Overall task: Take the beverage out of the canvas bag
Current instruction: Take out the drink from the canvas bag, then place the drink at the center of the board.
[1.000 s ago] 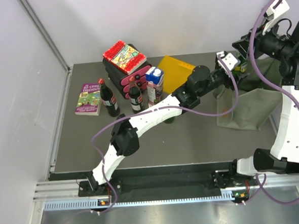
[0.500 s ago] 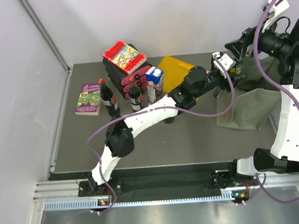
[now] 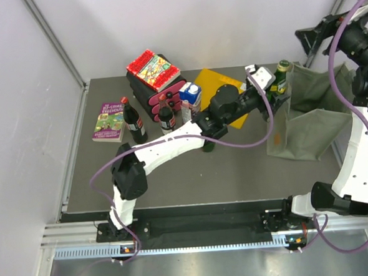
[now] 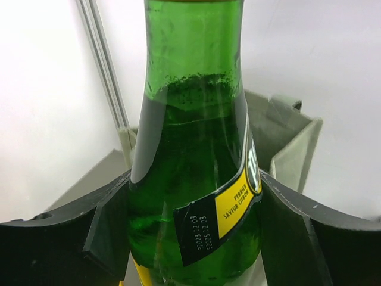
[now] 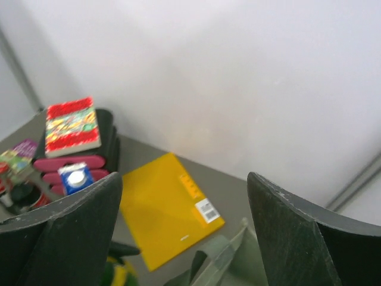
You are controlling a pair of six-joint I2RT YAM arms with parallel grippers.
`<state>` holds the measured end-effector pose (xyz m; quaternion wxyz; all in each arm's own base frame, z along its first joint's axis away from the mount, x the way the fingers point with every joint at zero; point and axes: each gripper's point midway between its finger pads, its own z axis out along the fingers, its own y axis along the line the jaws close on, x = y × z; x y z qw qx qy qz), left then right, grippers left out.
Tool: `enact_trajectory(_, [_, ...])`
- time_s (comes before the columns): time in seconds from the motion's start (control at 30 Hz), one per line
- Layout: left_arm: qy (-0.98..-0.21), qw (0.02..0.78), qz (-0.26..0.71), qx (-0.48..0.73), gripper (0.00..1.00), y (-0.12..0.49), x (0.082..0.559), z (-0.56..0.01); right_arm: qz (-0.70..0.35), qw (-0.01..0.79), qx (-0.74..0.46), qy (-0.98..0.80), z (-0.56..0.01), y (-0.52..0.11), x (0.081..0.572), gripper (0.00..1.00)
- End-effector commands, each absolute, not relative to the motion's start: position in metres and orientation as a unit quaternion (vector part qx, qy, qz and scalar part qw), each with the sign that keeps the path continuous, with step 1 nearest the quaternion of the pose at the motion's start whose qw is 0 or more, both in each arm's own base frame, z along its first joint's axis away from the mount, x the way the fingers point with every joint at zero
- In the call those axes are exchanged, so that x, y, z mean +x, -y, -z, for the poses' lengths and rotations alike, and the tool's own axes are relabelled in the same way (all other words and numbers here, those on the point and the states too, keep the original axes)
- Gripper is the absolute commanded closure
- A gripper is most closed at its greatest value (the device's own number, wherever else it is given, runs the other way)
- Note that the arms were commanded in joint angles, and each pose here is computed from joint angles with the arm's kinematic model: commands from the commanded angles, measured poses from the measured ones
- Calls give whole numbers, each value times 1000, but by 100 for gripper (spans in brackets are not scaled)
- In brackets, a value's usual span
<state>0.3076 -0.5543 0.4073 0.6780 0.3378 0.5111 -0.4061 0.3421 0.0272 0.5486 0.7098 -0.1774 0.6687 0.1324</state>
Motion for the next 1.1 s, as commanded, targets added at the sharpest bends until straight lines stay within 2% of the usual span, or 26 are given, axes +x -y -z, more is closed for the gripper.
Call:
enact_trajectory(0.0, [-375, 768, 451, 257, 100, 479, 268, -547, -97, 756, -131, -633, -587, -4, 332, 15])
enact_trajectory(0.3, [-384, 740, 457, 311, 100, 443, 230, -512, -98, 728, -123, -667, -531, 6, 338, 14])
enact_trajectory(0.47, [-416, 722, 453, 317, 100, 413, 216, -474, -91, 708, -134, -687, -485, 9, 342, 13])
enact_trajectory(0.6, [-452, 709, 436, 320, 100, 390, 215, -430, -85, 710, -142, -684, -470, 8, 338, 12])
enact_trajectory(0.67, [-460, 704, 445, 307, 100, 374, 209, -426, -84, 706, -139, -690, -460, 9, 340, 12])
enact_trajectory(0.7, [-480, 695, 436, 310, 100, 369, 212, -403, -82, 704, -142, -691, -457, 10, 339, 12])
enact_trajectory(0.77, [-488, 701, 427, 296, 100, 350, 212, -397, -81, 698, -140, -697, -447, 11, 340, 11])
enact_trajectory(0.8, [-509, 693, 418, 294, 100, 343, 214, -373, -76, 700, -143, -696, -446, 11, 339, 11])
enact_trajectory(0.87, [-514, 705, 408, 270, 100, 321, 219, -369, -76, 695, -142, -701, -435, 12, 340, 11])
enact_trajectory(0.9, [-528, 700, 398, 271, 100, 314, 220, -347, -70, 697, -144, -699, -435, 13, 338, 12])
enact_trajectory(1.07, [-538, 721, 369, 233, 100, 277, 242, -323, -67, 694, -146, -702, -418, 13, 335, 11])
